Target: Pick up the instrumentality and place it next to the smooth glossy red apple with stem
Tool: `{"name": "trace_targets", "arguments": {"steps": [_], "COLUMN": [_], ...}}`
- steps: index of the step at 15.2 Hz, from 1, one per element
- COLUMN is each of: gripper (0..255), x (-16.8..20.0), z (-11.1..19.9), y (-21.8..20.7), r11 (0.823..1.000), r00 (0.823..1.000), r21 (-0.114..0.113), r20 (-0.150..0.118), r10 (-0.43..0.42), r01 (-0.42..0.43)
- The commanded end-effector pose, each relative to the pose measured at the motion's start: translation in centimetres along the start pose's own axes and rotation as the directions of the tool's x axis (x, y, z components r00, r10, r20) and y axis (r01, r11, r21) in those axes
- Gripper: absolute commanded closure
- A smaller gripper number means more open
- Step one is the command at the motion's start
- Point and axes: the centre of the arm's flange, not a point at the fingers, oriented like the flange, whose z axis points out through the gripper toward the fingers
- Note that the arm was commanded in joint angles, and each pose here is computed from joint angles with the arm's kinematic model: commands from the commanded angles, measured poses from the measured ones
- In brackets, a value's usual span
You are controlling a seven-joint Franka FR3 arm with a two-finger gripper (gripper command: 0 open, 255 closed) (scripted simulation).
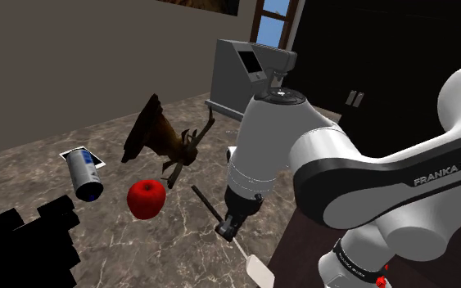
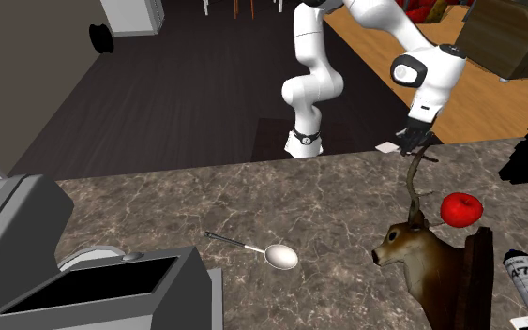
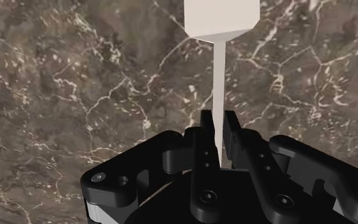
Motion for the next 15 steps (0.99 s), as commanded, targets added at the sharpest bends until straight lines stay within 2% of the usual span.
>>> {"name": "trace_targets", "arguments": {"steps": [1,8,15], "gripper": [255,255,255], "x": [-0.1,-0.3,-0.3], "z": [1.0,4.9,4.9], "y": [0.0,0.0,0.0], "r11": [1.0,1.0,1.0], "r00": [1.0,1.0,1.0], "r21": [0.0,0.0,0.0], "r20": [-0.001,-0.001,-0.001], "r10": [0.0,0.0,0.0], "r01": [0.0,0.0,0.0]}}
